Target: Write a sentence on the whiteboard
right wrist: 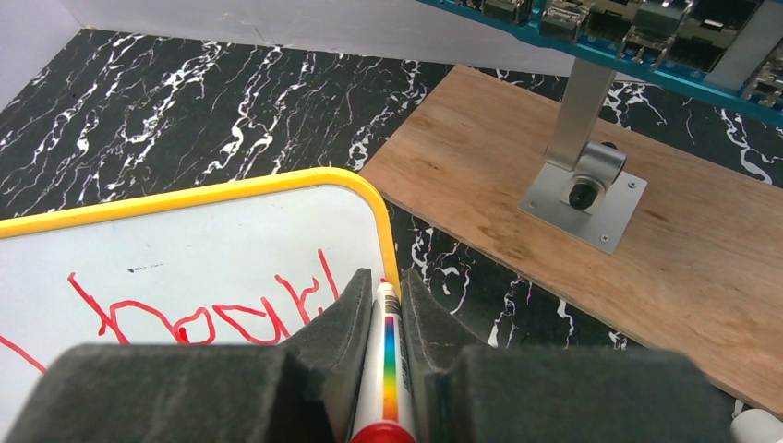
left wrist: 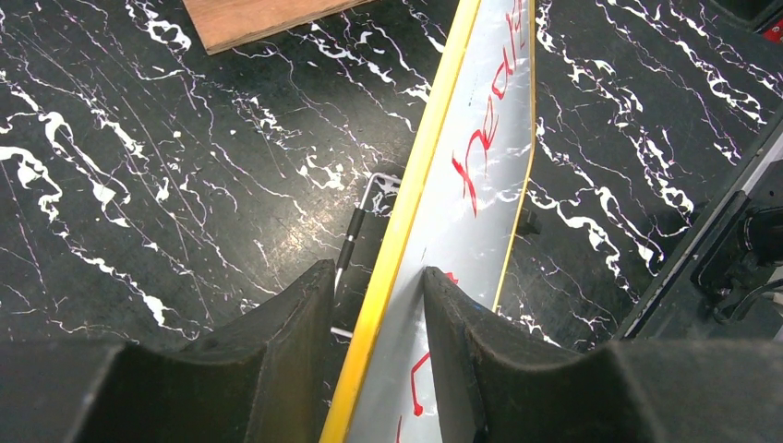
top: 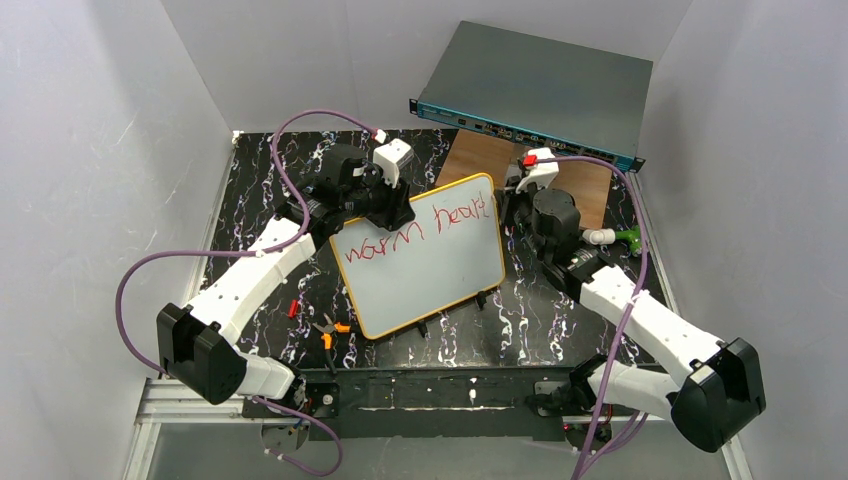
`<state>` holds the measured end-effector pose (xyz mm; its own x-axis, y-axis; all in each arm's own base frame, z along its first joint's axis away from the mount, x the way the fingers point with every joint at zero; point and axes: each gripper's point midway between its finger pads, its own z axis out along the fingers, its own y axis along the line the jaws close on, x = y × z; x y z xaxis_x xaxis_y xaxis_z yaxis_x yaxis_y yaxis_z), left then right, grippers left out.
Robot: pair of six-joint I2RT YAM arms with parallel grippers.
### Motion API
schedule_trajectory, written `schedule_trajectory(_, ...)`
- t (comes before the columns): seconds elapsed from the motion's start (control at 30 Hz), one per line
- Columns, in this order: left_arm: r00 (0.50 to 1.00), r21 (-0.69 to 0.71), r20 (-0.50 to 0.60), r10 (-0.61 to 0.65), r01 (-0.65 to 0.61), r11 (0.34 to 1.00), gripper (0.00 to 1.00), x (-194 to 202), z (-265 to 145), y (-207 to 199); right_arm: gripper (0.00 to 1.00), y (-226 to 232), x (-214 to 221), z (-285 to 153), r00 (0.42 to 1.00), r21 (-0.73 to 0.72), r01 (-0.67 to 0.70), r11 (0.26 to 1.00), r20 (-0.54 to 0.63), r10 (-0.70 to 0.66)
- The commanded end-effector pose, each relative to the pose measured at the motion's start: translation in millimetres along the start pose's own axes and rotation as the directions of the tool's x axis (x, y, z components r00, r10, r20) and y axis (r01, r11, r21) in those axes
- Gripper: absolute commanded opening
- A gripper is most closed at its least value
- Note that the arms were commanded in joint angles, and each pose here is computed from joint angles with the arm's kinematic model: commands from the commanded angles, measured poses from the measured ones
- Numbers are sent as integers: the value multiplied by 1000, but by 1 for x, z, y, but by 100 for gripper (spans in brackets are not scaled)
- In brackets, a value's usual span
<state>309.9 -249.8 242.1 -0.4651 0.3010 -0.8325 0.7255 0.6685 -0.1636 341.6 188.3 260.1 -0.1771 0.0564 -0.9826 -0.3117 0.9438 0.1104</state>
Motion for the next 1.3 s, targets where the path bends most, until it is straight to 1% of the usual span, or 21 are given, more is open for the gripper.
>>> schedule_trajectory(0.0,992,2,117,56,-56,998,0,-33,-22,-8,1,8,-38,4,995,-29,-22,999,100,25)
schedule_trajectory(0.37,991,-3,118,59,-59,998,0,-33,-22,-7,1,22,-38,8,994,-102,-29,994,98,39)
schedule_trajectory(0.8,991,-3,121,57,-57,998,0,-35,-20,-6,1,12,-11,1,998,-69,-43,997,50,46)
schedule_trajectory(1.27,991,-1,118,56,-56,998,0,-34,-21,-7,1,2,-6,-3,998,-18,-33,999,43,34)
